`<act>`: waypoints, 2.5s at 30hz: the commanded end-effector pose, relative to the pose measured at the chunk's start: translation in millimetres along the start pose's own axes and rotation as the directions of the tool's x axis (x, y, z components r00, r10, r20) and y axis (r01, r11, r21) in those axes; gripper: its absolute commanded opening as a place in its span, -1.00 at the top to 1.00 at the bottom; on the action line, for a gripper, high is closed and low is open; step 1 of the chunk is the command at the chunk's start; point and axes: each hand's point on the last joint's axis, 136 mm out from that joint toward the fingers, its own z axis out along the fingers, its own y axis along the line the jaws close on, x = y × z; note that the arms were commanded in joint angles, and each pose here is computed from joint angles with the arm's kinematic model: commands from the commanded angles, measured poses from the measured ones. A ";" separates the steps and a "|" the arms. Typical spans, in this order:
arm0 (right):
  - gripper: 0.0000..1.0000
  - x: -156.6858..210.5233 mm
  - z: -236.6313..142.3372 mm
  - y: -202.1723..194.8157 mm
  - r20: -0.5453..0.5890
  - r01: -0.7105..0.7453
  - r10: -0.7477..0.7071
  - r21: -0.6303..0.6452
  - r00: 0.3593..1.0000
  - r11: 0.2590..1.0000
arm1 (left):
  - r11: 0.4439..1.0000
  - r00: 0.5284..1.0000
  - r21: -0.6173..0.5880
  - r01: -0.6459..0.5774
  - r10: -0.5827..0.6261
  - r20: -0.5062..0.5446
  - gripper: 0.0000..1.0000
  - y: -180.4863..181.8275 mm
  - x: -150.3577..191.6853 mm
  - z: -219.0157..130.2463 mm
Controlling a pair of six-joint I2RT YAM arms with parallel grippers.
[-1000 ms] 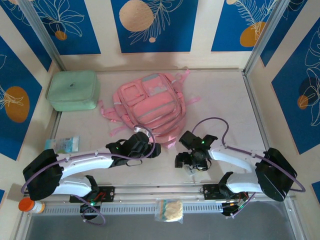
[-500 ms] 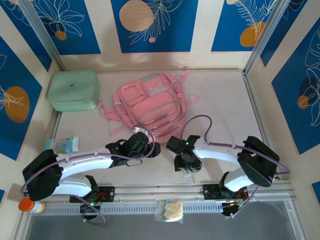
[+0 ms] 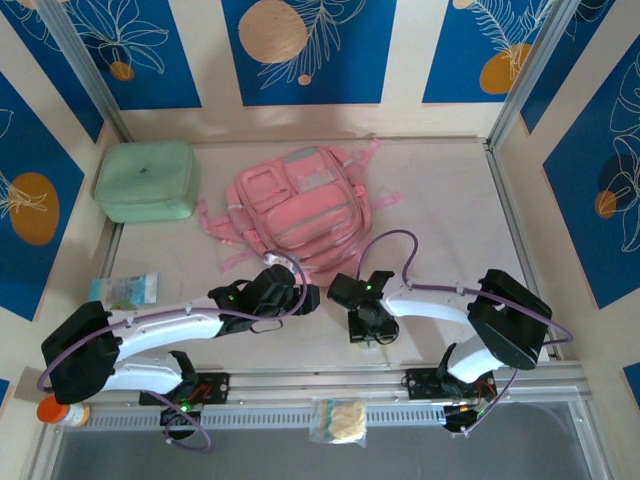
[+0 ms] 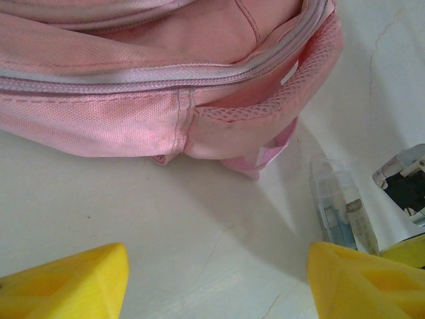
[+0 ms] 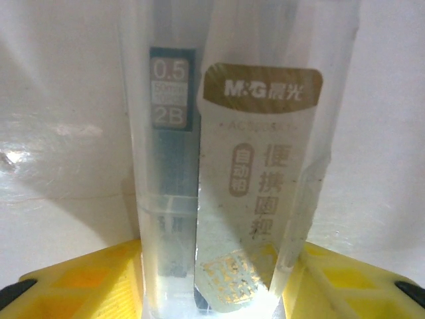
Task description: Pack books, pencil case, and school supplies into a backpack
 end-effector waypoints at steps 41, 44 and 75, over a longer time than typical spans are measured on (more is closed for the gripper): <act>0.07 -55.5 -85.4 -36.6 0.124 -0.074 0.119 -0.323 0.985 0.944 | 0.642 0.669 -0.198 -0.741 0.729 -0.142 -0.28 18.6 -159.5 53.6; 0.07 -56.2 -85.8 -36.3 0.127 -0.071 0.118 -0.325 0.985 0.943 | 0.659 0.684 -0.186 -0.729 0.715 -0.146 -0.24 25.2 -163.0 51.4; 0.12 -83.3 -121.1 -14.8 0.179 0.012 0.061 -0.379 0.982 0.925 | 0.847 0.853 -0.142 -0.513 0.522 0.032 1.00 -2.9 -193.1 43.1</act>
